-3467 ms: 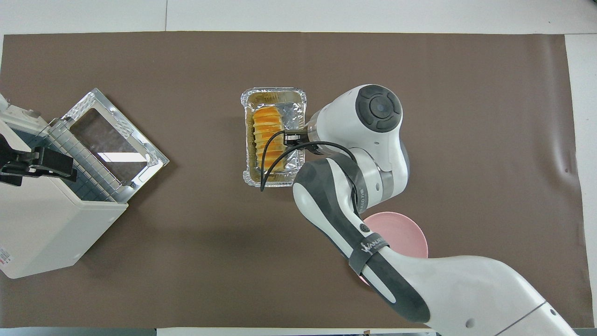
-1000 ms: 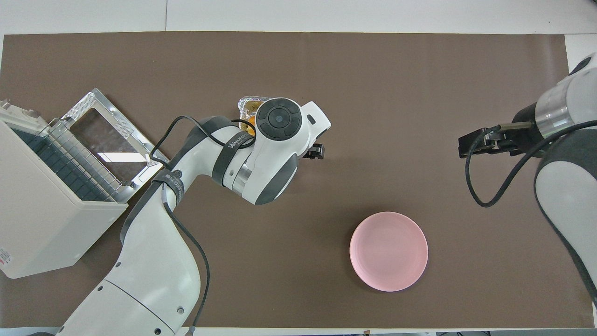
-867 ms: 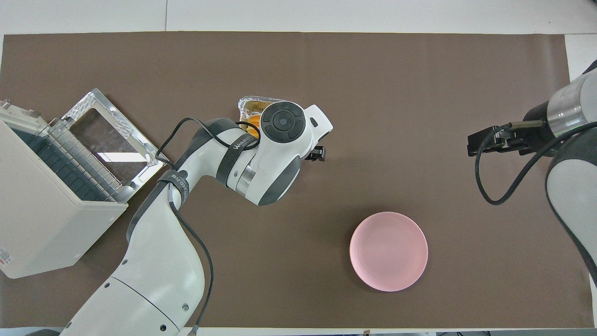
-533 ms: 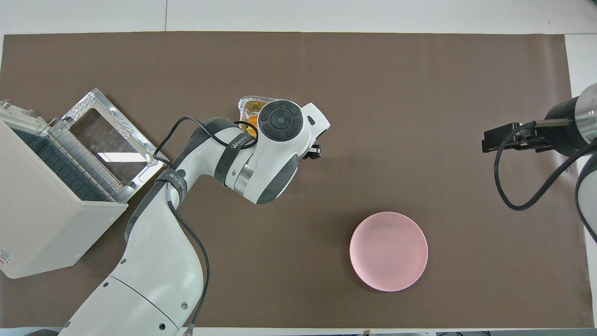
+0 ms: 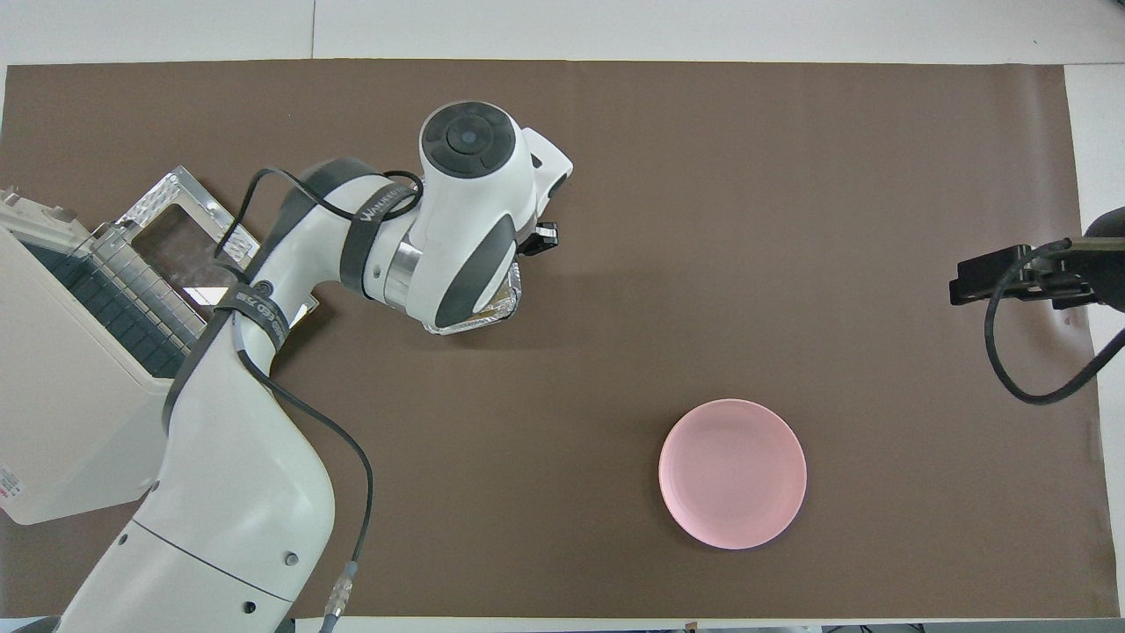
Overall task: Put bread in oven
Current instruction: 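Carry the foil tray with the left gripper into the toaster oven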
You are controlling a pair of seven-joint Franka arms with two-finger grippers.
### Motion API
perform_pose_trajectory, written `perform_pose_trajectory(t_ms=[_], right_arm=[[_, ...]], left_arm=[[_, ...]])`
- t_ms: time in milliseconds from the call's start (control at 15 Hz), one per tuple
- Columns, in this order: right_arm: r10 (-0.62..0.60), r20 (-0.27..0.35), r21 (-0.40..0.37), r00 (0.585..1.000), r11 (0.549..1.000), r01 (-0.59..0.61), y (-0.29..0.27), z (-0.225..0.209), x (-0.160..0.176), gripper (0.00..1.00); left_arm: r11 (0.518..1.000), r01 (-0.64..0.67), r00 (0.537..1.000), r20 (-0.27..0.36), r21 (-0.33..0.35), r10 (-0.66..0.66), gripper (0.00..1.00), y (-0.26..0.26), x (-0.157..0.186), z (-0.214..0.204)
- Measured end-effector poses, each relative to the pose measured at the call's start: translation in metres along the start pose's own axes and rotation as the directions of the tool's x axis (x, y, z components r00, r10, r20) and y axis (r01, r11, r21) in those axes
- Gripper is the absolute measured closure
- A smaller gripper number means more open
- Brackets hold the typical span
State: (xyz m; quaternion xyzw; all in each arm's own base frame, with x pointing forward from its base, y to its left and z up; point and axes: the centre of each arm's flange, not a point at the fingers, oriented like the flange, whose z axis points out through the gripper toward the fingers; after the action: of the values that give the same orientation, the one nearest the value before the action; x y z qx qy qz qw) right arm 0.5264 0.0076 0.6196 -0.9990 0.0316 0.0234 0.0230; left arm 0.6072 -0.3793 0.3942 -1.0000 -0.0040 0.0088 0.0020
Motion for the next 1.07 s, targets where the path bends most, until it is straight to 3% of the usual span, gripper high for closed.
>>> perform_pose_trajectory(t_ms=[200,467,667,1067], right_arm=[[0.005,0.008,-0.001,1.000,1.000,-0.005,0.003,0.001,0.000,0.00],[0.017,0.012,-0.002,1.000,1.000,-0.017,0.014,0.002,0.002,0.00],[0.016,0.011,-0.041,1.000,0.999,-0.015,0.018,0.002,0.002,0.00],[0.011,0.014,-0.064,1.000,0.998,-0.010,0.020,0.003,0.002,0.00]], left_arm=[[0.990,0.127,0.992,-0.013,0.054,-0.127,0.98,-0.074,0.043,-0.051],[0.943,0.295,0.955,-0.022,0.156,-0.295,0.98,-0.177,0.073,-0.066],[0.902,0.376,0.925,-0.027,0.214,-0.379,0.98,-0.229,0.082,-0.062],[0.822,0.467,0.862,0.041,0.324,-0.506,0.98,-0.298,0.074,-0.043]])
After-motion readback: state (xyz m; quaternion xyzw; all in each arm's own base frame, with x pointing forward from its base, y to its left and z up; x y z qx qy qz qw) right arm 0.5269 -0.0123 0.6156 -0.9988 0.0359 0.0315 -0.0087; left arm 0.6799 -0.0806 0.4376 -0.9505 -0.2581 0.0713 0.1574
